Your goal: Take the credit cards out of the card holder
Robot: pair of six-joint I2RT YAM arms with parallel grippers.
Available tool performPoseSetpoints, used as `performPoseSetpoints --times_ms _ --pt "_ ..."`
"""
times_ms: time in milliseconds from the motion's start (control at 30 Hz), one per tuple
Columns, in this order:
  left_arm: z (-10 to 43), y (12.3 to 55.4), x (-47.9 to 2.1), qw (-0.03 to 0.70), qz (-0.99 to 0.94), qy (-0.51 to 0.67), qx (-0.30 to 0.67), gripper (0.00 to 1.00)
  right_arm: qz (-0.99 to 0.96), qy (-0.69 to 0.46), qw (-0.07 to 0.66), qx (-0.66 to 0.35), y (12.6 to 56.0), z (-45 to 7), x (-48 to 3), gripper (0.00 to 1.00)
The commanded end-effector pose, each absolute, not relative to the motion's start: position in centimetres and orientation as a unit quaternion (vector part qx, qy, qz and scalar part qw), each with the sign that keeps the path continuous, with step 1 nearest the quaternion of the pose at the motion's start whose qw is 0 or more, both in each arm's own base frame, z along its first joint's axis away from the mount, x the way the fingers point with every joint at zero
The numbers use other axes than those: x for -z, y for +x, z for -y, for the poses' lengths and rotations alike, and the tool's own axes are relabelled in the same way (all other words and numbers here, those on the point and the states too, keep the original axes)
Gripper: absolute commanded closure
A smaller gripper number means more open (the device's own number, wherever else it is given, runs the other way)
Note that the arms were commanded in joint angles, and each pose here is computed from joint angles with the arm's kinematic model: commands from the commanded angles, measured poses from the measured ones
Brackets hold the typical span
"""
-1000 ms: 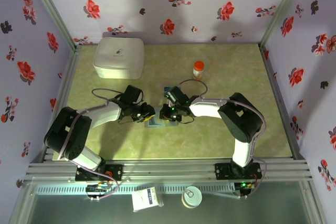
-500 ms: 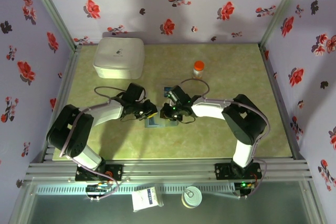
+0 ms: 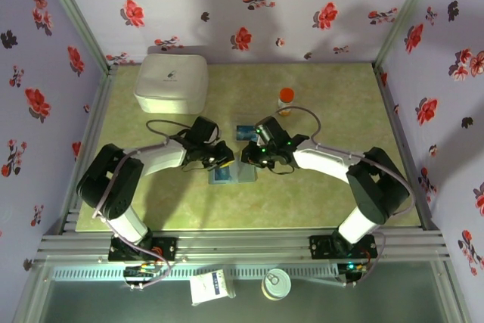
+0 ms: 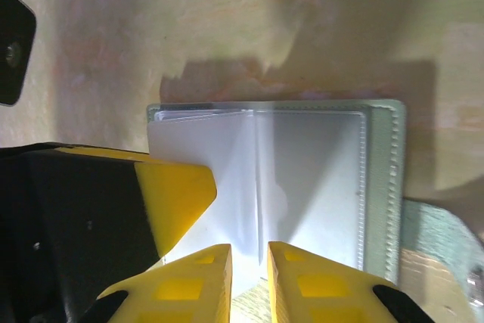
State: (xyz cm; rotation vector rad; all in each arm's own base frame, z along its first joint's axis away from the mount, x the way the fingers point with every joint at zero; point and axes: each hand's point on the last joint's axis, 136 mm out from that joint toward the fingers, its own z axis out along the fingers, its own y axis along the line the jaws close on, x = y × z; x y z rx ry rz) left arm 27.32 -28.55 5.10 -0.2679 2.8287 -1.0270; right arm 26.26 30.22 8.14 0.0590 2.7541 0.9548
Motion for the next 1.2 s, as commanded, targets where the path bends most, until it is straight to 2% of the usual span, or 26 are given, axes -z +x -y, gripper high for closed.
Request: performPoseSetpoints --times_ms 0,667,900,1167 --pt "29.9 27.5 -5.5 0.051 -0.932 -0.084 0.348 0.87 -0.944 0.024 0.122 -0.306 26.0 -28.4 -8.2 0.8" --pt "34.1 29.0 -6.3 0.041 -0.932 -0.048 0.356 0.79 -0.946 0.035 0.14 -0.291 25.5 -25.5 -9.4 0.77" --pt "33.3 29.2 -7.2 0.048 -0.932 -0.047 0.356 0.79 -0.942 0.037 0.134 -0.305 25.9 -26.4 -9.6 0.77" --pt "29.8 28.9 -7.7 0.062 -0.931 -0.068 0.353 0.79 -0.94 0.025 0.12 -0.318 26.6 -29.0 -9.6 0.77"
